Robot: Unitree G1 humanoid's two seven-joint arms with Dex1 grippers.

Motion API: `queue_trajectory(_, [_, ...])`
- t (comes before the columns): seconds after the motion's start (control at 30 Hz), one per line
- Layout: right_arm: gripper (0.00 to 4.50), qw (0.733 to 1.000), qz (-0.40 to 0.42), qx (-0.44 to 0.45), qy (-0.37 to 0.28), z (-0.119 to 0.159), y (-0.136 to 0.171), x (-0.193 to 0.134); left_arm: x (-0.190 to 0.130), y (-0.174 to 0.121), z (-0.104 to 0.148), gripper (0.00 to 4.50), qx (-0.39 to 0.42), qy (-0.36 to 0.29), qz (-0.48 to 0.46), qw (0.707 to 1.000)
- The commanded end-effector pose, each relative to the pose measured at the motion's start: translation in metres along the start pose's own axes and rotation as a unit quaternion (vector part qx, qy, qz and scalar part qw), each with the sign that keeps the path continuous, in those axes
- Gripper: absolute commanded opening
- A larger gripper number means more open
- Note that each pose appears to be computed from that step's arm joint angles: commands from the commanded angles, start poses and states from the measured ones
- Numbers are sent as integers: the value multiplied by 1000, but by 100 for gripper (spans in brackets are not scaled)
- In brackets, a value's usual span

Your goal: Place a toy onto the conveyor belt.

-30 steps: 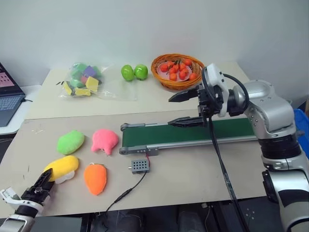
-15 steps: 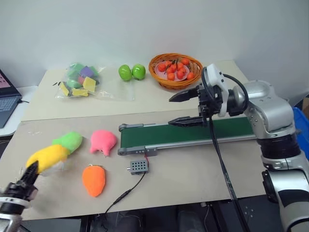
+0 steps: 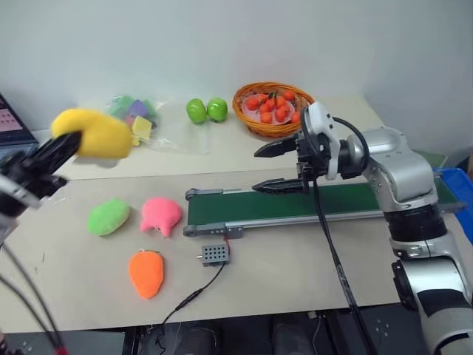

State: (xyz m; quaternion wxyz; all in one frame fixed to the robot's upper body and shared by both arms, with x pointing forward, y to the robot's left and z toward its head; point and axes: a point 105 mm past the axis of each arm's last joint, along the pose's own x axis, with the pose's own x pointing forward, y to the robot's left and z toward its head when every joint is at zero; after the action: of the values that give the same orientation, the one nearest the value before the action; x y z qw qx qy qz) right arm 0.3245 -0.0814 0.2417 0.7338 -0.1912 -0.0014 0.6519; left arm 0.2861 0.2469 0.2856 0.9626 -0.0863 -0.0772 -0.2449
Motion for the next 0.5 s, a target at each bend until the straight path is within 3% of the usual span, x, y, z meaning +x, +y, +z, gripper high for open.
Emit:
queue_trajectory(0.03, [450,1000,-20,-23,-8,9,0,-8,33,-19,-18,58,159,64,-29,985])
queue_trajectory(0.13, [450,999,-32,-22,-6,7,0,-12,46,-28,-43,58,358,118,-74,923])
queue_trajectory(0.27, [450,999,-48,-19,-4,5,1,-17,51,-39,-63,58,559,106,-143,810])
queue_trajectory(0.37, [450,998,-55,-16,-3,5,1,-18,52,-42,-73,58,623,73,-168,760])
queue_trajectory(0.5, [450,998,-58,-5,-10,5,2,-18,50,-52,-92,58,713,33,-216,666])
